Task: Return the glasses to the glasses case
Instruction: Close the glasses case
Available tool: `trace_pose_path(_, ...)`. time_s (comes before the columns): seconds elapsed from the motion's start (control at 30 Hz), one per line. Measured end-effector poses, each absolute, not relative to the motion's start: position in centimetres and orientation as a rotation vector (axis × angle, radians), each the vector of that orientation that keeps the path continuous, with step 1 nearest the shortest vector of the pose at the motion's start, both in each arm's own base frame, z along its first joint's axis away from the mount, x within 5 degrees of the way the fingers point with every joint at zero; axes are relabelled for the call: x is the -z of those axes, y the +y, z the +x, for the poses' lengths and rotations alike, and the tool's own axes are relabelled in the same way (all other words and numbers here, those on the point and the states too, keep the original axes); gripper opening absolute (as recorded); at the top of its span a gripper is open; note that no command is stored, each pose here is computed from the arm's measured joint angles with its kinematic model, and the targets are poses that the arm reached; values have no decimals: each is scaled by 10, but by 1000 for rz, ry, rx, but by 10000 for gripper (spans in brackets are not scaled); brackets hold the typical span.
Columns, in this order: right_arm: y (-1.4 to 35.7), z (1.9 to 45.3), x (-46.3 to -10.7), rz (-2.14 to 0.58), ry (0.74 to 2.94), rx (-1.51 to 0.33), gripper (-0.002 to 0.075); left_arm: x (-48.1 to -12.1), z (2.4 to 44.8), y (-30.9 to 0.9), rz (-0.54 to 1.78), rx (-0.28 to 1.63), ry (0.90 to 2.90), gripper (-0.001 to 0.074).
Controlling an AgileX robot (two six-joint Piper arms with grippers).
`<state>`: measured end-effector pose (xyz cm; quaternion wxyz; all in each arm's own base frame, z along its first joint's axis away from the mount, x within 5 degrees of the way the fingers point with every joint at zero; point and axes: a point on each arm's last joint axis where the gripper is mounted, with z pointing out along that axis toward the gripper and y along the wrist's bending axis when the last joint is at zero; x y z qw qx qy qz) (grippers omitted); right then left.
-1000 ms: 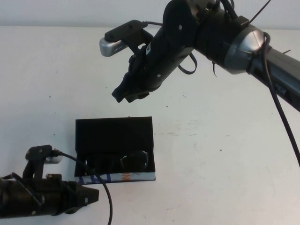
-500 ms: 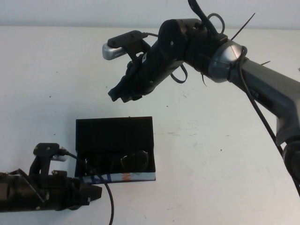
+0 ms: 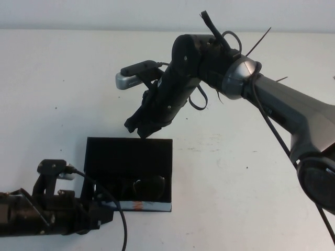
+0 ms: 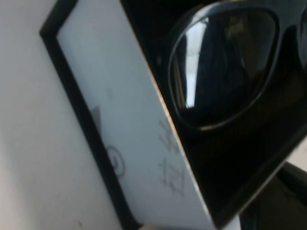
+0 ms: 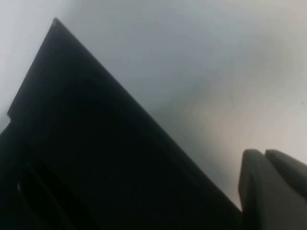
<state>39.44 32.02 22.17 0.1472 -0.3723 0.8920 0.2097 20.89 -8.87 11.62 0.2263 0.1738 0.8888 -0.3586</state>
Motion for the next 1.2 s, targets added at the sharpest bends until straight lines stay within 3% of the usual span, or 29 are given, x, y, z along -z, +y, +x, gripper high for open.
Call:
trace_pose_path(0.53, 322, 388, -249, -1130, 2554, -677, -11, -116, 209, -89, 479, 989, 2450, -1)
trace_pose_path(0.7, 321, 390, -247, -1146, 2542, -595, -11, -116, 209, -89, 479, 989, 2450, -1)
trace_pose_path(1.03, 327, 399, -211, -1137, 2588, -582, -11, -116, 209, -89, 479, 989, 2450, -1)
trace_pose_path(1.2, 327, 396, -212, -1154, 2610, -596, -11, -116, 209, -89, 479, 989, 2450, -1)
